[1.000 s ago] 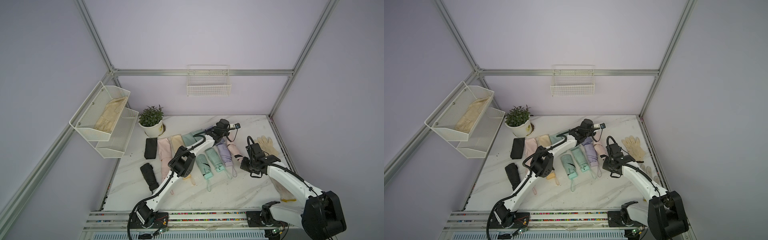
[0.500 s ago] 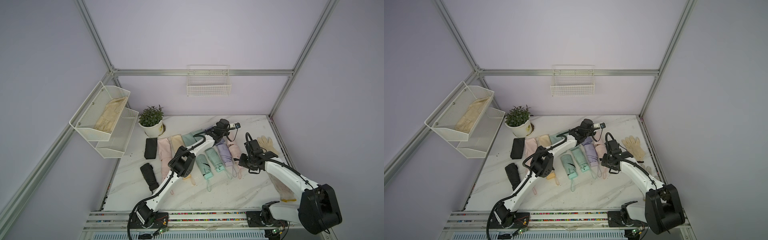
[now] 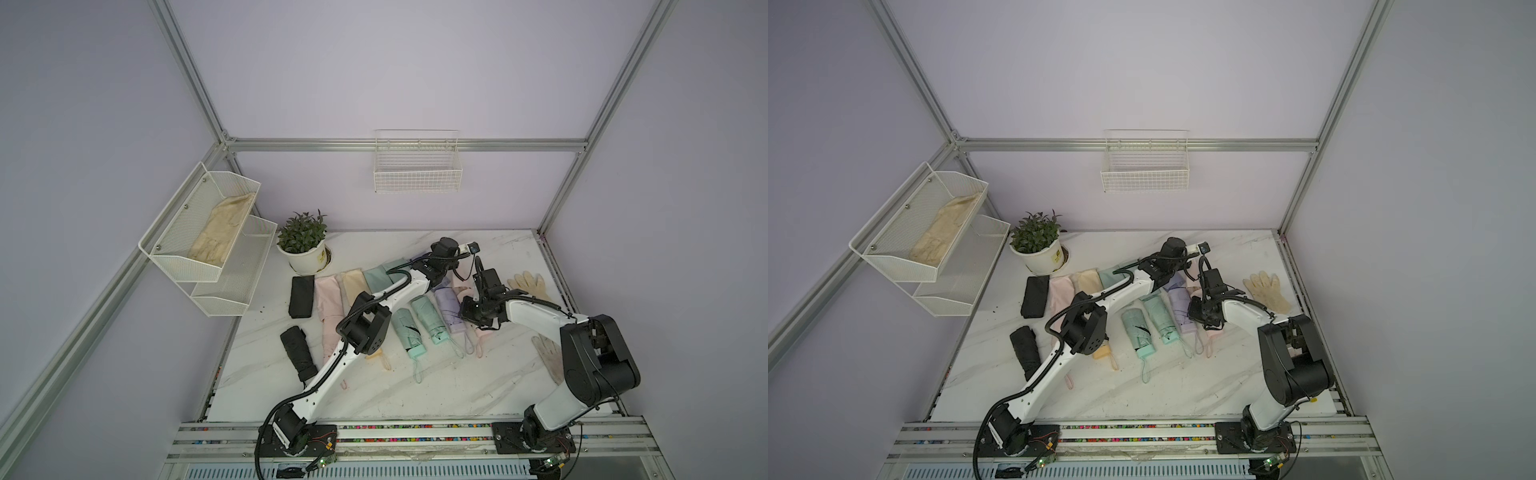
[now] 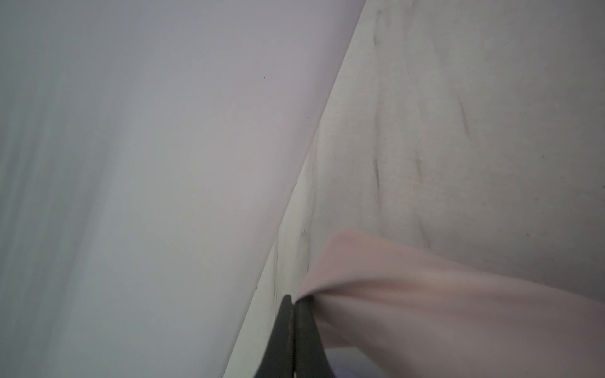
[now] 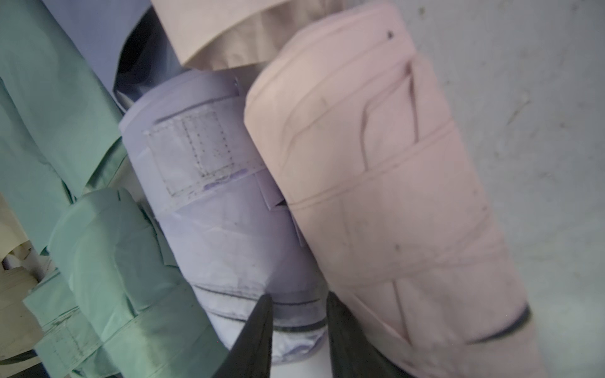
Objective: Take umbrellas out of sleeves
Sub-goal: Take out the umbrella from the umbrella sleeve.
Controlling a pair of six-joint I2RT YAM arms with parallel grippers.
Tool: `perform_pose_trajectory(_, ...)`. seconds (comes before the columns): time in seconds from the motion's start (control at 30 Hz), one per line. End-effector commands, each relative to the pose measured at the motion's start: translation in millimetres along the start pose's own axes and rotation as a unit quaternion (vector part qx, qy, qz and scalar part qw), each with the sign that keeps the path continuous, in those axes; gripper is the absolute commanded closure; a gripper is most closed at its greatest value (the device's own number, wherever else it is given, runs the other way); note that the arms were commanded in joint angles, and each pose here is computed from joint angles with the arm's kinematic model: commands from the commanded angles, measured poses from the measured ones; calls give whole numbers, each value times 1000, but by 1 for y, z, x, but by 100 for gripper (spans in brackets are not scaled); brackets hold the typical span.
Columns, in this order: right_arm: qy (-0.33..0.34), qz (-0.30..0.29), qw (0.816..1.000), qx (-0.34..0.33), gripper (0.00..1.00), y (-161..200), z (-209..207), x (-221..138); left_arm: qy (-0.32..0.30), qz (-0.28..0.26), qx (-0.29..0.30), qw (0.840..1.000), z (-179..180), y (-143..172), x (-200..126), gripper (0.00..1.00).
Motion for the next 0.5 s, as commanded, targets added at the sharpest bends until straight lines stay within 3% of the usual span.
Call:
perform_pose_trajectory(0.0, 12, -34, 999, 15, 68, -19, -4, -1, -74, -32, -56, 995, 43, -28, -10, 100)
perform_pose_trajectory(0.2, 7, -48, 999, 19, 68, -29, -9, -9, -85, -48, -93, 991, 50, -25, -6, 100)
perform_pose_trajectory(0.47, -39, -108, 993, 3, 68, -39, 8, -69, -61, -77, -161, 982, 52, -29, -6, 100)
Point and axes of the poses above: each gripper's point midway between its finger pads, its own x axis out along the fingers, its own z axis along the line the jaws close on, y = z × x, the point moved 5 cm from there along -x, back along the fingers, and after that the axes turned 5 degrees about -x, right-handed, at the moved point
